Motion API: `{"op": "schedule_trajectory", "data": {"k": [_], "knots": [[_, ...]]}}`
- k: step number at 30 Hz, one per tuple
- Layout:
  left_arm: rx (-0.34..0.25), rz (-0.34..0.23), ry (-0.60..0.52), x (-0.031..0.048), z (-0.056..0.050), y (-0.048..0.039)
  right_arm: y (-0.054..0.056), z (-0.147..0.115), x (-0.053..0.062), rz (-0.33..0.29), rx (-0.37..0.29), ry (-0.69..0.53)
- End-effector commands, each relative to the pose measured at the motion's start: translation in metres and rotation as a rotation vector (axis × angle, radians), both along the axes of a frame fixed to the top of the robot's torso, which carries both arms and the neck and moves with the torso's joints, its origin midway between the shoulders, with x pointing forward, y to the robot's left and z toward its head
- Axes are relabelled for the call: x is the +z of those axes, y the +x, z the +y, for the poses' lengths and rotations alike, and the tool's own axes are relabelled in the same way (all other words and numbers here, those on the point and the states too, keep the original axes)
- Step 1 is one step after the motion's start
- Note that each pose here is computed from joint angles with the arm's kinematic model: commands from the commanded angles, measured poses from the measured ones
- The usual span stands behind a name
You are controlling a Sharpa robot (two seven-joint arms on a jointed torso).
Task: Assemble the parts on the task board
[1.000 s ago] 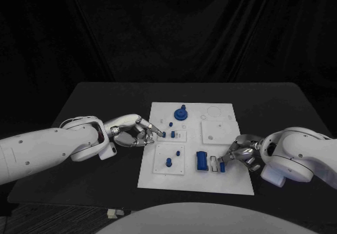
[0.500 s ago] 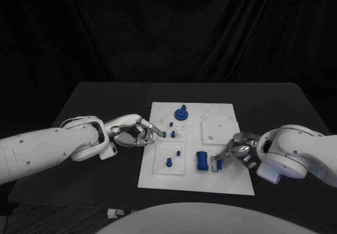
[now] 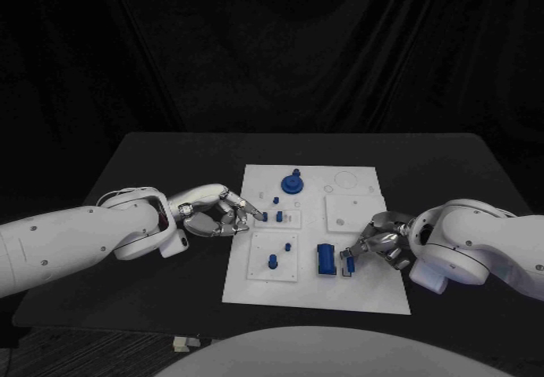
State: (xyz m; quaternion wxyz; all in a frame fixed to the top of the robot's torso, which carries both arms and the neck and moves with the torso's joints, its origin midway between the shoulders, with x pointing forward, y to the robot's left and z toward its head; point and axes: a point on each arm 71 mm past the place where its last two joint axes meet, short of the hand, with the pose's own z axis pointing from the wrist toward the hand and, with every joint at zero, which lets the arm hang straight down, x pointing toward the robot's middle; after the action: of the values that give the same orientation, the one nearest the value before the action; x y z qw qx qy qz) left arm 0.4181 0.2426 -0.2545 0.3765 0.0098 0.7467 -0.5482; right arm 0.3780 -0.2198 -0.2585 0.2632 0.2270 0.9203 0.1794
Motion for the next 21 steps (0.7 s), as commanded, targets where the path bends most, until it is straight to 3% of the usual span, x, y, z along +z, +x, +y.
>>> {"op": "schedule_trajectory", "data": {"k": [1, 21], "knots": [[-0.009, 0.007, -0.015, 0.0005, -0.0019, -0.0010, -0.0001, -0.0001, -0.0011, -0.005, 0.018, -0.022], [-0.009, 0.007, -0.015, 0.0004, -0.0019, -0.0010, -0.0030, -0.0007, -0.0056, -0.001, 0.035, -0.039]]}}
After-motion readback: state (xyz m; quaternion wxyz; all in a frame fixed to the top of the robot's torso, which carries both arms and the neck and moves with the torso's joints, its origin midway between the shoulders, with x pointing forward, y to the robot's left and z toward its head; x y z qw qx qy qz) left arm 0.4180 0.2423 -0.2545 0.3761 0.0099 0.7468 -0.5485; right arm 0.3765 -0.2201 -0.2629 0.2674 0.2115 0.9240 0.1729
